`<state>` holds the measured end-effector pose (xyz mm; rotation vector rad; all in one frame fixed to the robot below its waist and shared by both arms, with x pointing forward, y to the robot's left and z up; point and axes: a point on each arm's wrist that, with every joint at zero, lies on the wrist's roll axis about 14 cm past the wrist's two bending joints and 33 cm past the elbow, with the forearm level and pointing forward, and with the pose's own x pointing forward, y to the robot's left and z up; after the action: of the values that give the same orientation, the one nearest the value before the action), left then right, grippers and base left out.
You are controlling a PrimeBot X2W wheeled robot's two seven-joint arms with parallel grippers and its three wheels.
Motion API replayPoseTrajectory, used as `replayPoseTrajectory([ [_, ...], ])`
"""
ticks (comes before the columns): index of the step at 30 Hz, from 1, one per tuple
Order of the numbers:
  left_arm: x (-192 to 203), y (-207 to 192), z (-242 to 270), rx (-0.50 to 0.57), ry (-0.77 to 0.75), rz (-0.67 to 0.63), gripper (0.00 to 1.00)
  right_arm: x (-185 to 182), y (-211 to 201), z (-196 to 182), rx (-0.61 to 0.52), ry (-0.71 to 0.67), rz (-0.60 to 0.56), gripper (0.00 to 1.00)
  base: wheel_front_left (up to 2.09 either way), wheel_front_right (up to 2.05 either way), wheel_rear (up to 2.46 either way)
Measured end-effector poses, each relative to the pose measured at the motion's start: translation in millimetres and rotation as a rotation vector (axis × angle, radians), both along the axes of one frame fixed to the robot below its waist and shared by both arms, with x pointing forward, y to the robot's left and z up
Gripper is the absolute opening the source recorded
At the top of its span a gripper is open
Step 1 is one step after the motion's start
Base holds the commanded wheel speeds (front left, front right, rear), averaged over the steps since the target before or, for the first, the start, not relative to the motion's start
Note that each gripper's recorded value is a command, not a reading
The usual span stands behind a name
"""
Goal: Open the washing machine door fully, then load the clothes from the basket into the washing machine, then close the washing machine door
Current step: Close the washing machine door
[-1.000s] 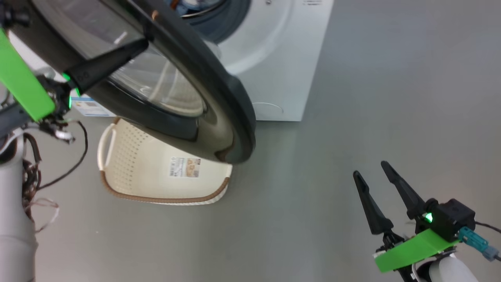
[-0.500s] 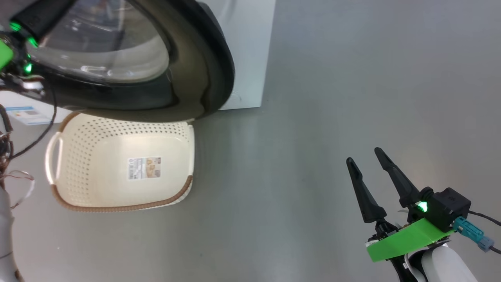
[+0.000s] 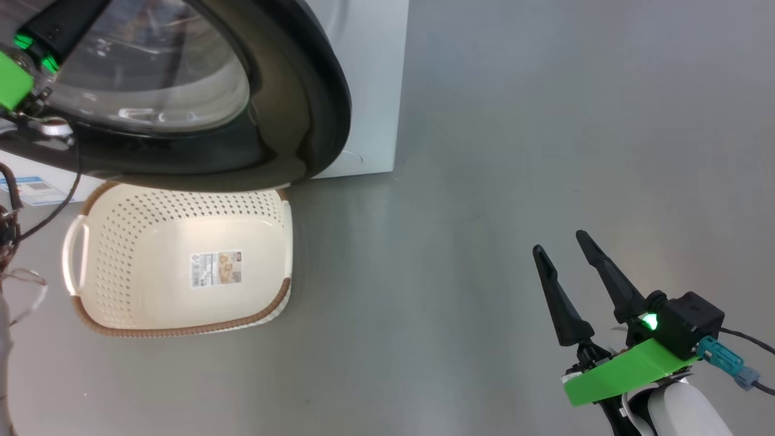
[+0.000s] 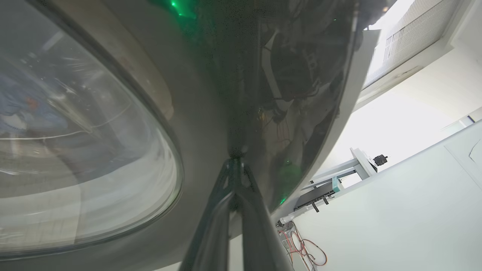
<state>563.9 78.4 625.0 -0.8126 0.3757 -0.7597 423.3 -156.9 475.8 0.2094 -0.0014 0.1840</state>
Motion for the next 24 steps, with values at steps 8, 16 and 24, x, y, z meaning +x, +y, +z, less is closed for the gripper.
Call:
replayPoseTrajectory([
  [8,-35.0,15.8,-41.8,0.061,0.065,0.036,0.37,-0.5,9.0,8.9,-0.003,-0.024,0.034,1.0,0.0,0.0,0.0],
  [16,-74.3,44.4,-79.3,0.075,0.134,0.132,1.0,-9.3,16.1,10.4,-0.016,-0.024,0.069,1.0,0.0,0.0,0.0],
  [24,-105.5,79.0,-114.3,0.096,0.163,0.291,1.0,-8.8,19.5,20.5,-0.027,-0.054,0.089,1.0,0.0,0.0,0.0],
])
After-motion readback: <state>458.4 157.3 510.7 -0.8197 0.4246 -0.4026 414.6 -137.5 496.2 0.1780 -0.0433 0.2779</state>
